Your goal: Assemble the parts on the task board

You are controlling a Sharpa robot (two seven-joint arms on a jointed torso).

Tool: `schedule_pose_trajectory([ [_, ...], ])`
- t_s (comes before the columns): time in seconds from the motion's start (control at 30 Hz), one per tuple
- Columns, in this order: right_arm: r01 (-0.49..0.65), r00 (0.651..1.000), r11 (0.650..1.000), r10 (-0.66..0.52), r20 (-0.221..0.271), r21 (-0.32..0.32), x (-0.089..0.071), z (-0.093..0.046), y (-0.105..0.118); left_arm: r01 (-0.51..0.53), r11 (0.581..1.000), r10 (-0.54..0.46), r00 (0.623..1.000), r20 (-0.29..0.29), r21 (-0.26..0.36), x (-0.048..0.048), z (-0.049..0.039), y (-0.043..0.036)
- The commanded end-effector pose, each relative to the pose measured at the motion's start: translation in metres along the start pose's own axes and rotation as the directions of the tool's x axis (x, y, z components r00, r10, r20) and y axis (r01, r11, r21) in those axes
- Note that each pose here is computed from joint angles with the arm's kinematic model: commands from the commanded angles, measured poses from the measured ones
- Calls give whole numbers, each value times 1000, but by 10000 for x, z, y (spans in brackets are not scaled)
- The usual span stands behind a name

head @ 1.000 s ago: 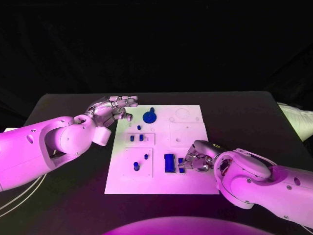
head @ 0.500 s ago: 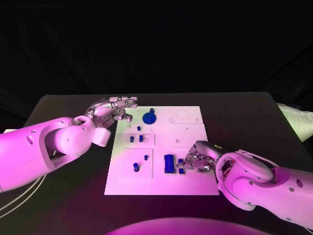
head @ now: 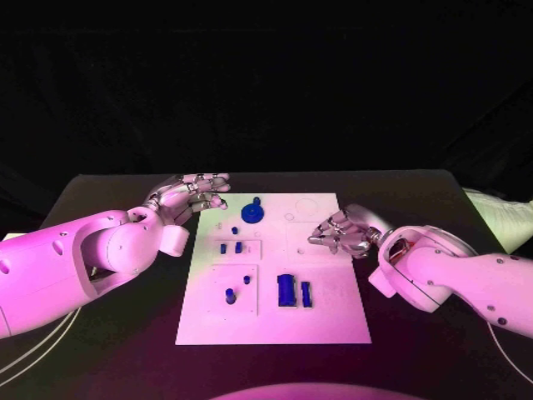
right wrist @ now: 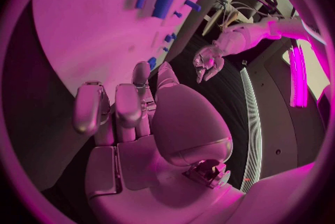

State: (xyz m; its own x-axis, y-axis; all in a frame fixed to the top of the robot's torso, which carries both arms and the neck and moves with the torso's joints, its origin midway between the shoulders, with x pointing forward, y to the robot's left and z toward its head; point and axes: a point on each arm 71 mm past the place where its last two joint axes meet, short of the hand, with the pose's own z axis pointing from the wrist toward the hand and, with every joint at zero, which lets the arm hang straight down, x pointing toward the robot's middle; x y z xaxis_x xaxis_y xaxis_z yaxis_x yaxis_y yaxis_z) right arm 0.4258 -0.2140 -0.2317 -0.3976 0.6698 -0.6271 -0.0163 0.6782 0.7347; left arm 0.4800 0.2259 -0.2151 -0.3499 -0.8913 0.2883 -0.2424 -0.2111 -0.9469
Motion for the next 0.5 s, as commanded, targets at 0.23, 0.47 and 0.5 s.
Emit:
schedule_pose_trajectory([
  [0.23, -494, 857, 854, 510, 78, -160, -366, 404, -89, 10, 997, -21, 990, 140, 80, -132, 136, 88],
  [0.47, -582, 787, 783, 611, 91, -222, -431, 648, -140, -4, 995, -18, 979, 205, 104, -189, 245, 150],
  [0.5, -582, 785, 780, 613, 89, -230, -429, 676, -138, -10, 994, -13, 978, 210, 109, -198, 259, 151],
])
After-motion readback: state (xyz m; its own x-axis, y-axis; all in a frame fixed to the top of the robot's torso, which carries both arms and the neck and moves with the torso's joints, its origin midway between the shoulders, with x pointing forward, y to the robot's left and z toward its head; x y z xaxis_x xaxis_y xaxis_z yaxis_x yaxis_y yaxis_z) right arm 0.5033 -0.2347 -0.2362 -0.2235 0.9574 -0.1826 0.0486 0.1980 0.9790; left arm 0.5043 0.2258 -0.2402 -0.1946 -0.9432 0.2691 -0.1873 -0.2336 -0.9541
